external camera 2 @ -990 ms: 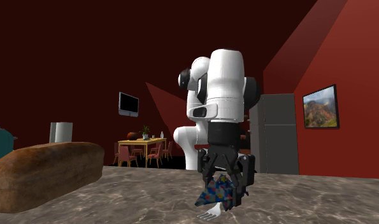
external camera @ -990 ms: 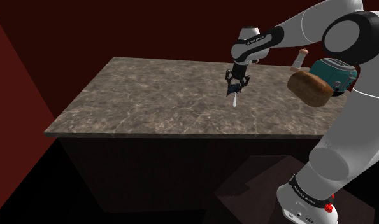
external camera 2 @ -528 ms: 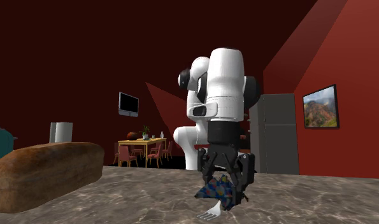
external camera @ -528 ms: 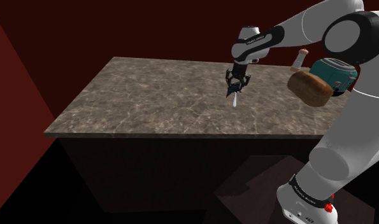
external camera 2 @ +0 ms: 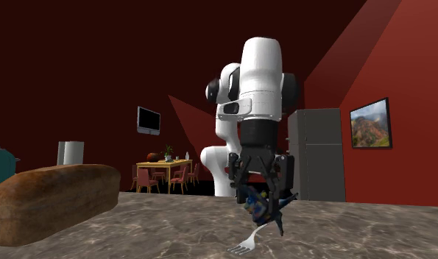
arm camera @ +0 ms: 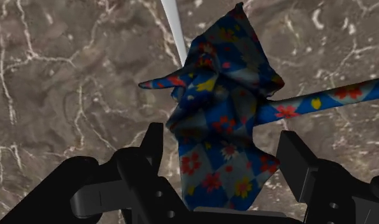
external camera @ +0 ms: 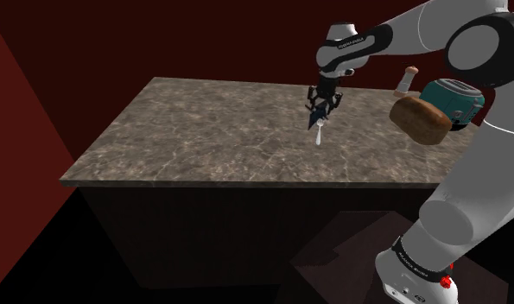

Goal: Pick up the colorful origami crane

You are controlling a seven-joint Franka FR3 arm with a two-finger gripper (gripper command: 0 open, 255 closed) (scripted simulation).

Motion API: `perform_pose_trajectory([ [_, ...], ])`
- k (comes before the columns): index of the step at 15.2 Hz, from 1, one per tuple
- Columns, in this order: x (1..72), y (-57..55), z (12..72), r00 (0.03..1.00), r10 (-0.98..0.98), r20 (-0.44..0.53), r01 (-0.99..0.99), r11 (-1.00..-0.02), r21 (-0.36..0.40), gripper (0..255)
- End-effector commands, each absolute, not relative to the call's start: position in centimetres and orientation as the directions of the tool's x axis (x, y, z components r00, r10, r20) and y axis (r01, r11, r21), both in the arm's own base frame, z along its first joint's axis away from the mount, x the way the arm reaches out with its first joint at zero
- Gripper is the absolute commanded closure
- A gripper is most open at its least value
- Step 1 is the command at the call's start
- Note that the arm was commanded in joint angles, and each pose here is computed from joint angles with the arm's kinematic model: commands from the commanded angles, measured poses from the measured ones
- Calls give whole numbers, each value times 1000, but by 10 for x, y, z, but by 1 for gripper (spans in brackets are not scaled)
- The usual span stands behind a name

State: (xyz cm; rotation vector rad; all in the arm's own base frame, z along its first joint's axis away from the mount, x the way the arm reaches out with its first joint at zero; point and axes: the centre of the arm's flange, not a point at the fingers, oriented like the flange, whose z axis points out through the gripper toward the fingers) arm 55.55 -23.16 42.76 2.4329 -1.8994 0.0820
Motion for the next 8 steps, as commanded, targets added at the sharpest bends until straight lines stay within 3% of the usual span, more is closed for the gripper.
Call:
perform_pose_trajectory([
  [1,554,-232,438,242,-967,75,-970,-242,10,255],
  [8,554,-232,466,242,-967,75,-970,-242,10,255],
])
